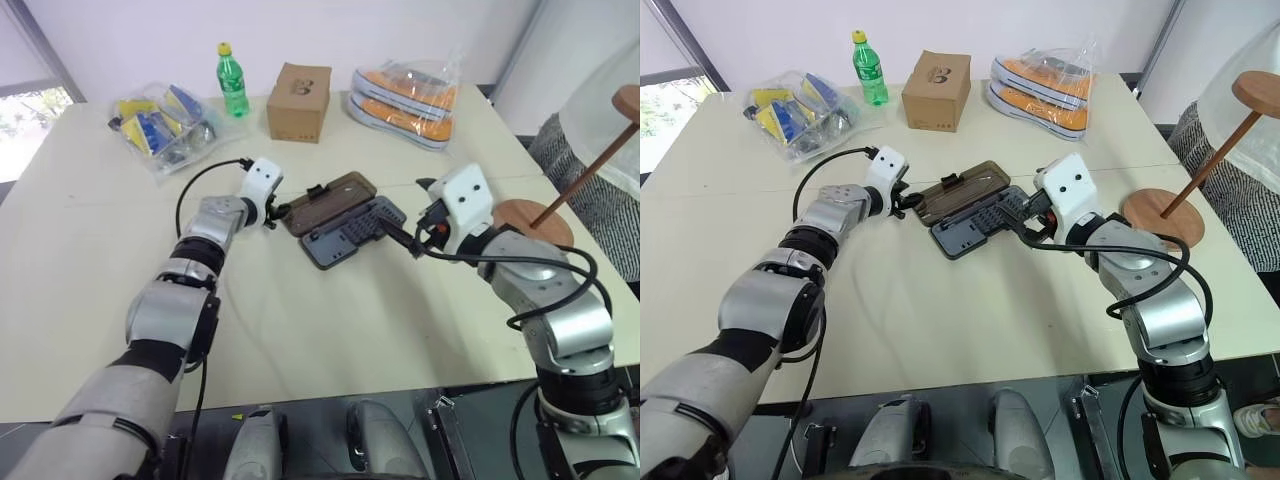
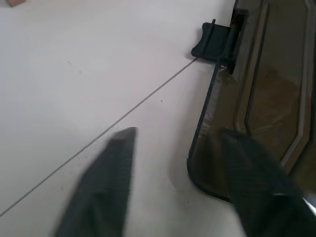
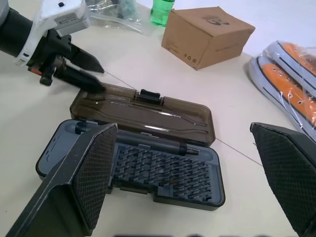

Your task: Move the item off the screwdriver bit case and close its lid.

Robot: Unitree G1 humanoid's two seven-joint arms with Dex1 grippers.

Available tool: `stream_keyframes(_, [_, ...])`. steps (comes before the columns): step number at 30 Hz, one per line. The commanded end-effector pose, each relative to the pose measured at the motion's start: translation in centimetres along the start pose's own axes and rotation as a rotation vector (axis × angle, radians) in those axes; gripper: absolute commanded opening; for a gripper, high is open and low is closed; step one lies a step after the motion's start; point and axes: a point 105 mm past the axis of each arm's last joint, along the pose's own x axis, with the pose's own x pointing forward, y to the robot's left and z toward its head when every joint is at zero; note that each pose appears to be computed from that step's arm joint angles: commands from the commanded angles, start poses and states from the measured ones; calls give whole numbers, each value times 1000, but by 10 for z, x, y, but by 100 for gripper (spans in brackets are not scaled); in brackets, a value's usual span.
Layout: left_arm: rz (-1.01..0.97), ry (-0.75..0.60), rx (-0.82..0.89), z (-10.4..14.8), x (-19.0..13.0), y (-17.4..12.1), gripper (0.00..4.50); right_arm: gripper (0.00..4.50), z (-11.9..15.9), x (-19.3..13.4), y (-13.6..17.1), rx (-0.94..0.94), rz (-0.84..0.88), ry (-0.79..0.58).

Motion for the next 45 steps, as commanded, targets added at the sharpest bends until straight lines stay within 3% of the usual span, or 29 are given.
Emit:
stream_keyframes(1, [54, 40, 7, -8, -5, 14, 15, 450, 18, -6, -5, -45, -30, -56])
stream_keyframes(6, [-22, 75, 33, -17, -6, 6, 4, 450, 18, -8, -8, -56, -40, -47])
stream_keyframes(15, [-356, 43, 352, -20, -25, -14, 4, 450, 18, -8, -11, -56, -50, -40])
stream_keyframes(25, [-541, 92, 642, -37, -61, -2, 4, 450, 16, -10, -14, -60, -52, -32])
stream_keyframes(32, [-371, -30, 425, -8, -49, 11, 4, 450, 16, -7, -11, -57, -45, -36])
stream_keyframes(39, [-397, -200, 90, 25, -53, 13, 4, 450, 16, -6, -11, -59, -40, -35])
stream_keyframes(42, [-342, -213, -4, 27, -51, 19, 4, 450, 17, -4, -10, -58, -36, -40])
stream_keyframes(45, [-290, -188, -25, 21, -44, 20, 95, 450, 18, -2, -9, -56, -36, -45])
